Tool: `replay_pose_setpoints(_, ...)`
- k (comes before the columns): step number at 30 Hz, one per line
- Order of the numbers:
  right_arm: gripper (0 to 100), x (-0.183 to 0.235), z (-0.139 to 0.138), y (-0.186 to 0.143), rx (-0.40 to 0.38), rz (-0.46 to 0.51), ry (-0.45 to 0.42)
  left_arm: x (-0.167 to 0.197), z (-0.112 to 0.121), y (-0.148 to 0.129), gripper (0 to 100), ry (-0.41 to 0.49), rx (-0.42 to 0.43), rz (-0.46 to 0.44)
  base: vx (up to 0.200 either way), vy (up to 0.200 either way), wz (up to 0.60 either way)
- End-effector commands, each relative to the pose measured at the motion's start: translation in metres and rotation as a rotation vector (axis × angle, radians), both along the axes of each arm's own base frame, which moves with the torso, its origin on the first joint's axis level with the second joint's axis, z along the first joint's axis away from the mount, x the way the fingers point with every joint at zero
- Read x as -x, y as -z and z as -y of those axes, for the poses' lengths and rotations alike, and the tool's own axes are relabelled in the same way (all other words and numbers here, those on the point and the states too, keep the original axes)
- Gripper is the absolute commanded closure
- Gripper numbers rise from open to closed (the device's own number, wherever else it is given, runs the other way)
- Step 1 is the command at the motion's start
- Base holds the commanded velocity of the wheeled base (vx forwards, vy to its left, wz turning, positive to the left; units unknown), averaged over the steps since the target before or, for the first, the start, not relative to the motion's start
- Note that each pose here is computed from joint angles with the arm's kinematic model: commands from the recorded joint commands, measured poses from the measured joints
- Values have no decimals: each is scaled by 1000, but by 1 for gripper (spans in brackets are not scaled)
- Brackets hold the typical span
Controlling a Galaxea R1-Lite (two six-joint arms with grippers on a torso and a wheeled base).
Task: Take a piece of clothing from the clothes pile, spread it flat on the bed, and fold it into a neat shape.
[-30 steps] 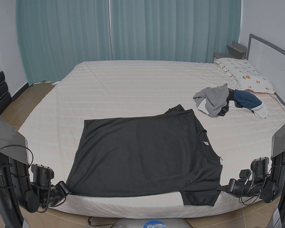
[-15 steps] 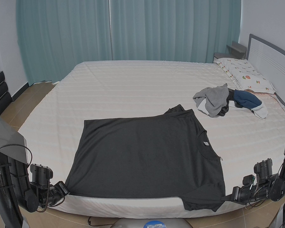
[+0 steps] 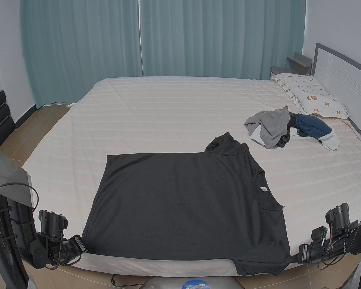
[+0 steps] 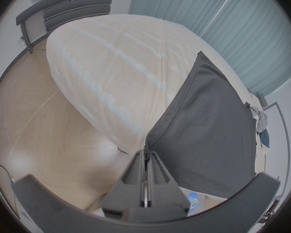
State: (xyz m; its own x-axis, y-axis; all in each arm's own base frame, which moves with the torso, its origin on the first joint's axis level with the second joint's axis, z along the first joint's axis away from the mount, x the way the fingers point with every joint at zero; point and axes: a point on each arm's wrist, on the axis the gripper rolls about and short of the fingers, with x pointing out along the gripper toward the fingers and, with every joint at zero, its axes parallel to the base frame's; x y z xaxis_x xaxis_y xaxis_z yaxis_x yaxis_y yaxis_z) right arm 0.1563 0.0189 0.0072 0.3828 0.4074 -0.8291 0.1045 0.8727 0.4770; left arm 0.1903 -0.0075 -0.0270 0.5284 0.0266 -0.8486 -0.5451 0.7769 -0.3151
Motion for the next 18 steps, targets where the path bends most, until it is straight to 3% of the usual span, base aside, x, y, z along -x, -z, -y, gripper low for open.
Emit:
replay_pose_setpoints(1, 100, 9, 1, -7, 22, 11, -5, 7, 0, -11, 100, 20, -8, 5, 0, 0, 0)
replay_pose_setpoints(10, 100, 22, 2, -15, 38, 0, -34, 21, 0, -13, 100, 81, -47, -104, 0, 0, 0)
replay_pose_setpoints(18, 100, 29, 2, -18, 55, -11, -67, 26, 0, -17, 100, 89, -51, -124, 0, 0, 0)
